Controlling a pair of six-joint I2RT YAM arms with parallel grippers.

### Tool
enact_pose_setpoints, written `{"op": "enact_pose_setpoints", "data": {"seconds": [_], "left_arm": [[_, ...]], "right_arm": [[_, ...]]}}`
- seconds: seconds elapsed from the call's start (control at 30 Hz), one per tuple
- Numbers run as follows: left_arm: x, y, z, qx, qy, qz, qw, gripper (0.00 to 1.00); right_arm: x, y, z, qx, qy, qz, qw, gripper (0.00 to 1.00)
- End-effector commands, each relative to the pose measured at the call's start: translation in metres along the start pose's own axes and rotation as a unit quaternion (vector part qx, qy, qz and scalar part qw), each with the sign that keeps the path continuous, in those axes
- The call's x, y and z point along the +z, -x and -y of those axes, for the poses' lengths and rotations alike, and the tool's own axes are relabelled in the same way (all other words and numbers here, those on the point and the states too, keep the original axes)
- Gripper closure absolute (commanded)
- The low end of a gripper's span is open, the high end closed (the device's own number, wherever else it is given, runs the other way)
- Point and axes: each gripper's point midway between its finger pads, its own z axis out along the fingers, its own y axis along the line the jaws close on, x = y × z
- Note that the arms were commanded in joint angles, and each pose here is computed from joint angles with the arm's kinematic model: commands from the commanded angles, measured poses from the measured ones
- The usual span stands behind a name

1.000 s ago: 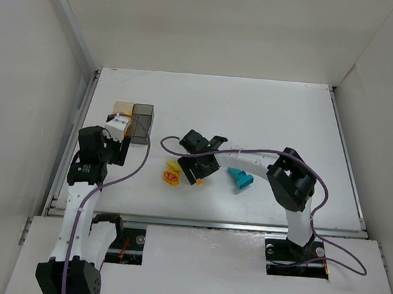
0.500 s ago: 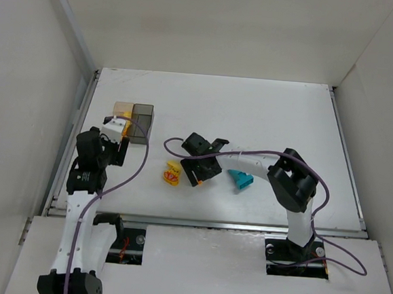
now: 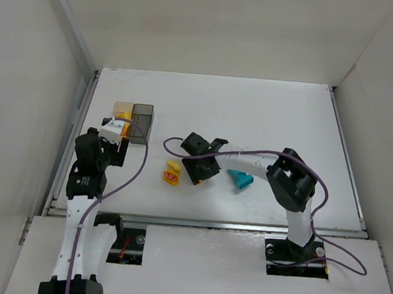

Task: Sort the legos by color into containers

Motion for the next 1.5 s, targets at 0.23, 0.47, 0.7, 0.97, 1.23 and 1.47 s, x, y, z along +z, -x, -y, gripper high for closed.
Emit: {"op": "enact_pose_setpoints", "data": {"seconds": [0.23,0.47,0.7,0.97,1.23,1.47], "left_arm": [[-0.002,0.011,-0.007,-0.012,0.021,0.026,0.999,0.33],[-0.003,0.009,-0.011,-0.014,0.031,0.027,0.999,0.33],[-0.003,0.009,-0.017,-0.025,0.050,0.026,0.998,0.33],[-0.024,-0.004,-0.085,-0.119,0.268,0.023,0.956,0.18],[-0.046,-0.022,-0.119,-0.169,0.391,0.023,0.905,0.13],[-0.043,-0.026,-0.119,-0.169,0.389,0.019,0.905,0.11]], "right_arm": [[0.002,0.013,-0.021,-0.009,0.014,0.018,1.000,0.70],[-0.007,0.013,-0.020,-0.004,0.014,0.019,1.000,0.89],[-0.049,0.061,-0.038,-0.010,0.049,0.081,0.996,1.00],[-0.143,0.212,-0.106,-0.031,0.168,0.299,0.939,1.00],[-0.172,0.330,-0.155,-0.002,0.247,0.497,0.832,1.00],[-0.165,0.375,-0.183,0.097,0.363,0.587,0.717,1.00]]}}
